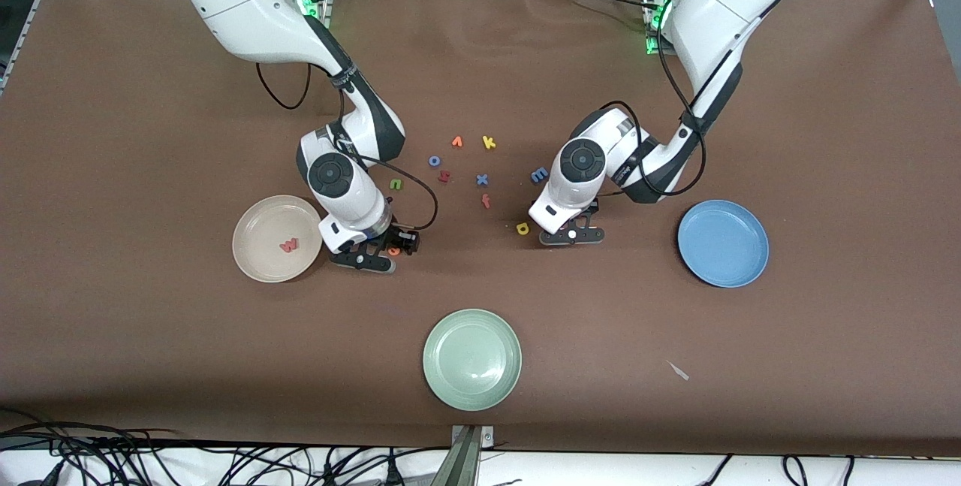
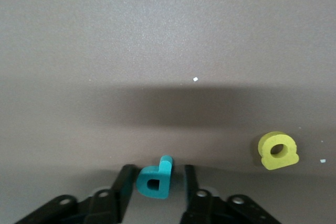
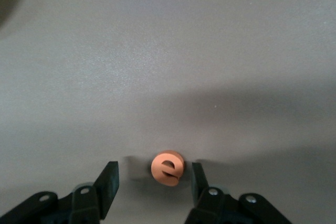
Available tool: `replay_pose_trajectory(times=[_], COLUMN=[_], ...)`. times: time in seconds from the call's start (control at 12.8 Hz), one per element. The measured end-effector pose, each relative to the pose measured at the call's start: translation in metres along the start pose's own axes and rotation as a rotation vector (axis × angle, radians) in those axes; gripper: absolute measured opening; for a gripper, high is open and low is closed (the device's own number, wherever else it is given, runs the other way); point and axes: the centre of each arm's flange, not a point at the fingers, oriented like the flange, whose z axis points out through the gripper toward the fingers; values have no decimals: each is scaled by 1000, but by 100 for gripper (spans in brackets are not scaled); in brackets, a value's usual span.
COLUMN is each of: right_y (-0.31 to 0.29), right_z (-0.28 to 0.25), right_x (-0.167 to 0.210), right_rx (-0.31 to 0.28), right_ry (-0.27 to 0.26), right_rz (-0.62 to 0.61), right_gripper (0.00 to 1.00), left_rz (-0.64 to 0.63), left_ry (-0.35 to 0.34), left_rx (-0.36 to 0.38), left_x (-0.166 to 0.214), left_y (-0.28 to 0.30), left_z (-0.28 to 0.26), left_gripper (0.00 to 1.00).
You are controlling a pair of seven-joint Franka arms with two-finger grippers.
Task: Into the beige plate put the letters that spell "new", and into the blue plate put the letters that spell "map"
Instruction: 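Grasp the e with the right gripper while the left gripper grasps the d, then place the e with the right gripper while the left gripper places the d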
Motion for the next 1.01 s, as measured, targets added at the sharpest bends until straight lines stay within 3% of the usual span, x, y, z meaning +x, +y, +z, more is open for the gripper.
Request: replay_pose_trajectory(times=[0.08,0.31,0.47,0.54,0.78,1.01], right_y=[1,5,3,3,14,51], right_z=[2,9,8,7,3,-47], right_x=[-1,-5,-6,-7,-2,22], right_rx=[0,4,12,12,-13,-113], right_ry=[0,9,17,17,14,-55], right_rz=[0,-1,-5,-6,-30,-134], right_gripper=[64,60,37,31,31,31], left_rz=[1,-2,1,20,121,247], left_ry=[1,2,-14,-34,-99,-157], left_rx=[-1,2,53,86,147,143], left_x=[0,1,12,22,59,88], left_y=[1,-1,-15,-29,-112,-211], left_z=[0,-1,-8,-18,-60,-81], left_gripper=[29,30,30,30,30,30])
